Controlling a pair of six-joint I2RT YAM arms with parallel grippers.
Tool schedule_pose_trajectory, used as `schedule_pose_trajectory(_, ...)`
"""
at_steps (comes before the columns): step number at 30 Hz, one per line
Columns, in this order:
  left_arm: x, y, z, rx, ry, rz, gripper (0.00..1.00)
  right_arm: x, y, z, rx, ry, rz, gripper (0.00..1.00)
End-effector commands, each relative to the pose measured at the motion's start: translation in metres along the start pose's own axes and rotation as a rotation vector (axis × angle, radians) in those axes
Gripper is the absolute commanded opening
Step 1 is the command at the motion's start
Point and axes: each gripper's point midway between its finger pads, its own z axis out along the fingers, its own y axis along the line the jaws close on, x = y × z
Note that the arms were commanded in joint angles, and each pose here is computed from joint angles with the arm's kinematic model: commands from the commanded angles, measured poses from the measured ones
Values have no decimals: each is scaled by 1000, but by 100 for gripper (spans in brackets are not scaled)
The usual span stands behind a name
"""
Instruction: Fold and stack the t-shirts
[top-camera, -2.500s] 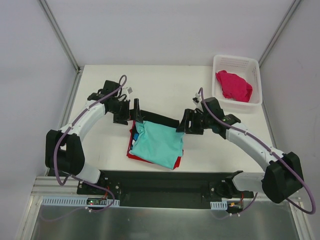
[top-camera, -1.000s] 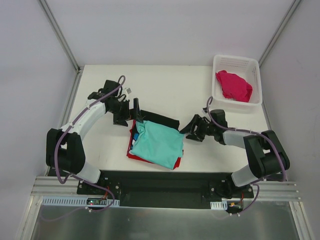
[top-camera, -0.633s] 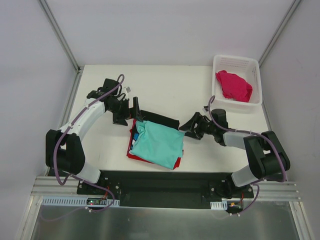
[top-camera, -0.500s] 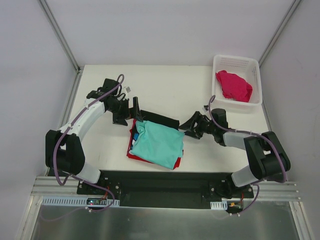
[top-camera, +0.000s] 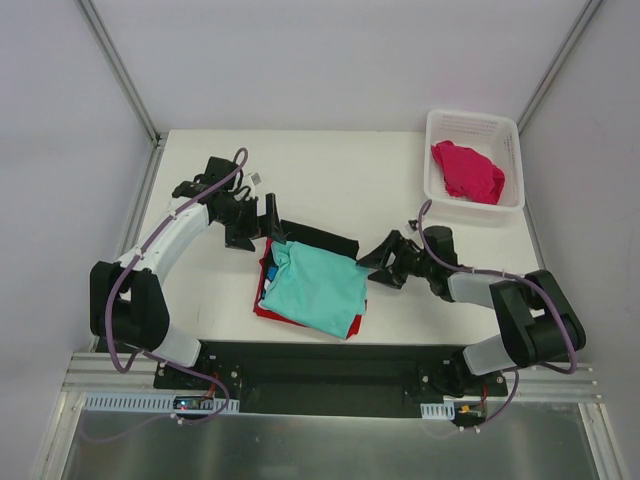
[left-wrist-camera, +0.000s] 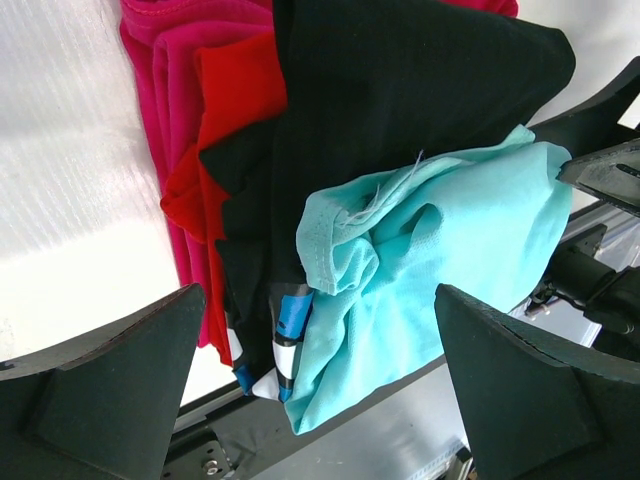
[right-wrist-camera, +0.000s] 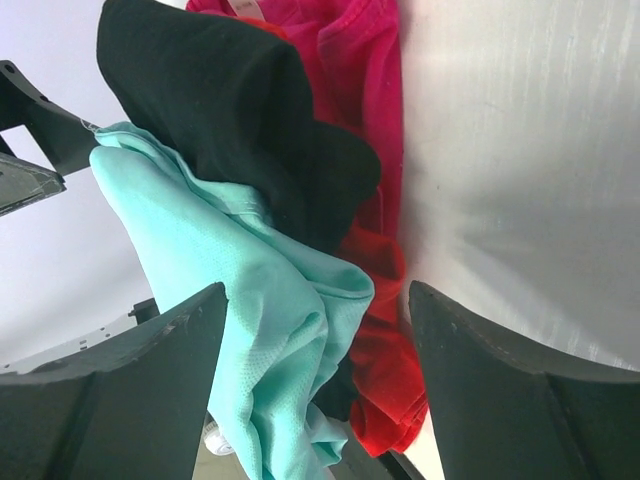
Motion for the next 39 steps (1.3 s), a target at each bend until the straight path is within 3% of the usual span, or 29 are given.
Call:
schedule_pose_trajectory(1,-5,-9,-17,1,-39,13,99,3,11,-3,-45,-1,-24,77)
schedule_pose_trajectory(18,-1,-6,-17,-6,-40,20,99,15,33,17,-99,25,-27,75)
schedule_pose_trajectory(27,-1,-5,-18,-9,-40,23,99,18,36,22,-107,35,-42,65)
schedule_pose_trajectory(39,0,-6,-18,-4,-39,24,99,14,34,17,-37,18,-109,63)
